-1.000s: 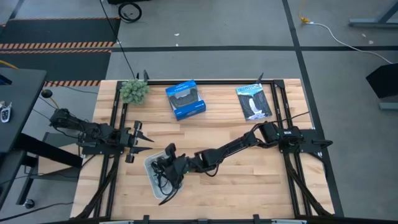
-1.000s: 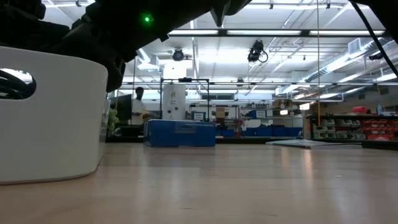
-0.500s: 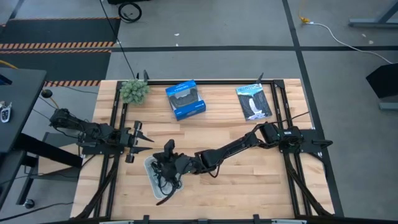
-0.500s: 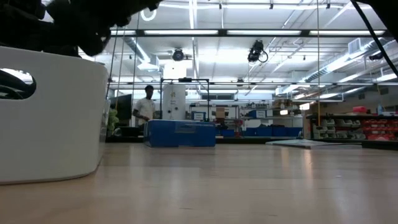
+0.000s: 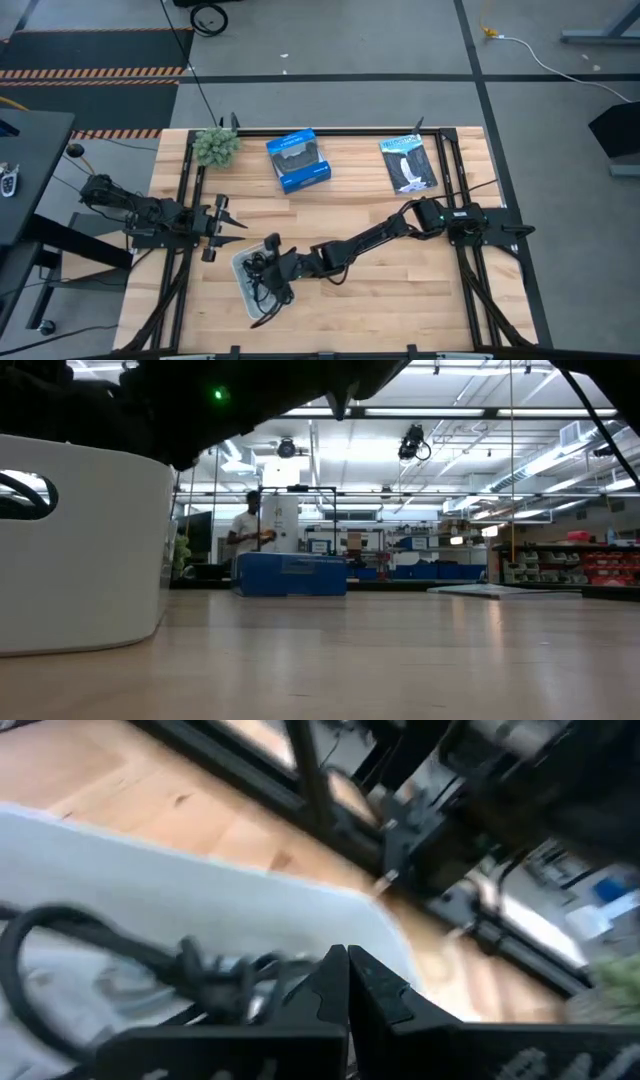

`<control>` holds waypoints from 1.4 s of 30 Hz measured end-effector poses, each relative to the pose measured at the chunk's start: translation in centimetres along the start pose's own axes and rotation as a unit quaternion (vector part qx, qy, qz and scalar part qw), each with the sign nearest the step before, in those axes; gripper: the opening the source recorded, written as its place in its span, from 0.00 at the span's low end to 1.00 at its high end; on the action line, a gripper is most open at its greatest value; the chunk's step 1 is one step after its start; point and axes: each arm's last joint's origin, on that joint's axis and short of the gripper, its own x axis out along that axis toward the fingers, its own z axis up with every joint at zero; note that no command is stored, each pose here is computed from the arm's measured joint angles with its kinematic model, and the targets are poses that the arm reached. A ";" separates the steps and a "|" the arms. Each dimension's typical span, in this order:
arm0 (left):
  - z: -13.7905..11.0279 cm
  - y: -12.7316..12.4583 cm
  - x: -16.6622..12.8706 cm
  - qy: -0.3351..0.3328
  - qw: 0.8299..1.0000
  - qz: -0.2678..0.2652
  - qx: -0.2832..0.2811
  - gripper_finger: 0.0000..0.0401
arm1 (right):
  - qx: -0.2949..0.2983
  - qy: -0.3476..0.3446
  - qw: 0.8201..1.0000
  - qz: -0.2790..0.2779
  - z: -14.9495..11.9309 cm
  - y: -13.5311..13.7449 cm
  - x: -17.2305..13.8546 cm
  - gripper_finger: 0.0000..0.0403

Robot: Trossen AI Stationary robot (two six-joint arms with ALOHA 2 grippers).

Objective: Pick and place USB-C Cables
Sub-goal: Put the black charger cable into the white basket, then return to Home Position

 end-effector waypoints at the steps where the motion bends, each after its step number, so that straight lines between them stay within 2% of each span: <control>1: 0.0 0.0 0.0 0.002 1.000 0.000 0.001 0.35 | -0.007 -0.004 1.000 -0.007 0.1 -0.1 0.0 0.00; 9: -0.1 0.0 0.0 0.002 1.000 -0.001 0.001 0.35 | -0.095 -0.034 0.990 -0.102 2.3 -0.3 -1.0 0.01; 17: 0.0 0.0 0.0 0.002 1.000 0.000 0.001 0.35 | -0.182 -0.019 0.971 -0.157 3.1 0.0 -1.5 0.01; 21: 0.0 0.0 0.0 0.002 1.000 -0.001 0.001 0.35 | -0.157 -0.014 0.977 -0.145 2.2 0.1 -1.2 0.00; 27: 0.0 0.0 0.0 0.002 1.000 0.000 0.001 0.35 | -0.102 -0.011 0.991 -0.082 -0.7 1.3 -0.9 0.00; 30: -0.1 0.0 0.0 0.003 1.000 0.000 0.001 0.35 | -0.093 -0.007 0.992 -0.085 -0.9 1.5 -0.9 0.00; 34: 0.0 0.0 0.0 0.003 1.000 -0.001 0.001 0.35 | -0.122 0.000 0.986 -0.116 -0.2 1.1 -1.0 0.01; 39: -0.1 0.0 0.0 0.003 1.000 -0.001 0.001 0.35 | -0.150 -0.025 0.977 -0.147 2.4 0.3 -1.7 0.01; 42: -0.1 0.0 0.0 0.003 1.000 -0.001 0.001 0.35 | -0.161 -0.021 0.974 -0.157 3.0 0.0 -1.9 0.01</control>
